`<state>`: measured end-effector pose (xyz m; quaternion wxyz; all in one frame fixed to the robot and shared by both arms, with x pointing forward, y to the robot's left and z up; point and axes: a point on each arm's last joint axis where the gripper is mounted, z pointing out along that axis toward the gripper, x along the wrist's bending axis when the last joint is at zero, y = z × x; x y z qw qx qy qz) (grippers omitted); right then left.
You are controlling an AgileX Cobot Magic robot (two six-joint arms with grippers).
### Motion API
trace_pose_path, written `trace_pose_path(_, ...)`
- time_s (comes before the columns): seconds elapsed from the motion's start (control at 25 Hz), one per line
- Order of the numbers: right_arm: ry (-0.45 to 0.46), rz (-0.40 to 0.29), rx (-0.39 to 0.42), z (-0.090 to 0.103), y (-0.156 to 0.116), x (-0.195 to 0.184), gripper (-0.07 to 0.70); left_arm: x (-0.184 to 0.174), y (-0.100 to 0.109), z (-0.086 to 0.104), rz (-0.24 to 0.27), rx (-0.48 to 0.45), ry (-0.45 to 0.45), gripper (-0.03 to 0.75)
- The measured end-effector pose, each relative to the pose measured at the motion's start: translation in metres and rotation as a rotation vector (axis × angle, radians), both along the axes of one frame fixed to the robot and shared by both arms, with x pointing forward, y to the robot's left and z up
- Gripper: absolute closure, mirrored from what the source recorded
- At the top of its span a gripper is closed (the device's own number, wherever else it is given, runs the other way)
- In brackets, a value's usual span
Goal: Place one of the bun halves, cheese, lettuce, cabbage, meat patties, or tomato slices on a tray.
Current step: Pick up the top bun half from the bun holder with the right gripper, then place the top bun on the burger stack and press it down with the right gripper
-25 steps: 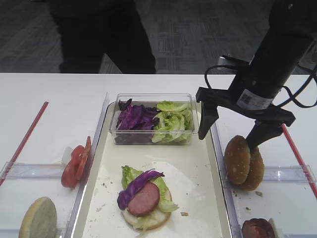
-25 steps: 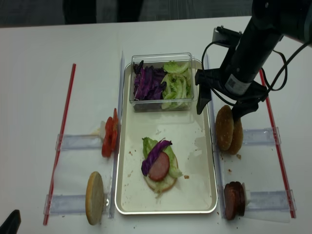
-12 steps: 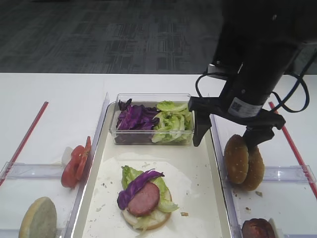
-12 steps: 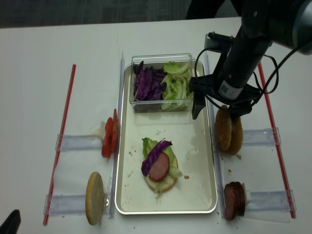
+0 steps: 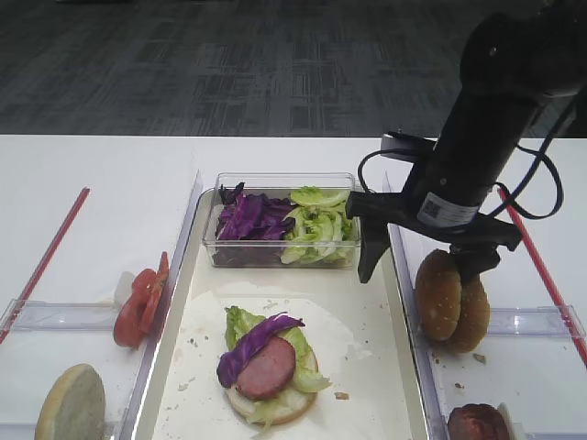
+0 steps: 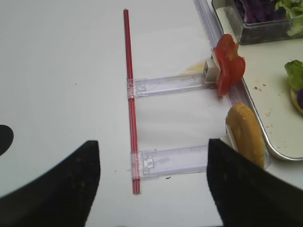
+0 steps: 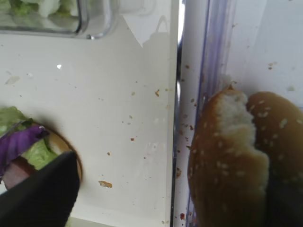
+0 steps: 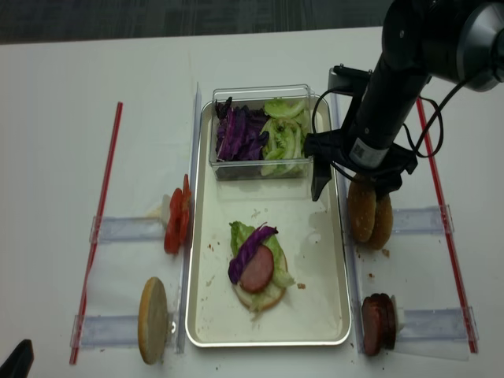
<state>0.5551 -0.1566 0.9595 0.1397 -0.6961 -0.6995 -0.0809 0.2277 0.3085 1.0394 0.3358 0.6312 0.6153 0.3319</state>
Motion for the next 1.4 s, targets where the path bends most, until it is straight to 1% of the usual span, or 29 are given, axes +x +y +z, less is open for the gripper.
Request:
trace_pose_path(0.16, 0.000, 0.004, -0.008, -0.0002, -0.0008, -0.0001, 0.069, 0.0000, 0.0000, 0.0000, 0.000, 0.000, 0.000, 0.235)
trace_pose_path(0.4, -0.002, 0.027, -0.043, -0.0012, -0.0039, -0.0006, 0.237, 0.0000, 0.0000, 0.0000, 0.000, 0.000, 0.000, 0.235)
trace_pose_path(0.64, -0.005, 0.044, -0.068, -0.0018, -0.0063, -0.0007, 0.323, 0.0000, 0.0000, 0.0000, 0.000, 0.000, 0.000, 0.235)
trace_pose_path(0.96, 0.001, 0.053, -0.080, -0.0020, -0.0074, -0.0015, 0.457, 0.0000, 0.0000, 0.0000, 0.000, 0.000, 0.000, 0.235)
trace_pose_path(1.12, 0.001, 0.053, -0.080, -0.0020, -0.0074, -0.0015, 0.484, 0.0000, 0.0000, 0.0000, 0.000, 0.000, 0.000, 0.235)
trace_pose_path(1.4, 0.004, 0.054, -0.080, -0.0020, -0.0074, -0.0017, 0.489, 0.0000, 0.0000, 0.0000, 0.000, 0.000, 0.000, 0.235)
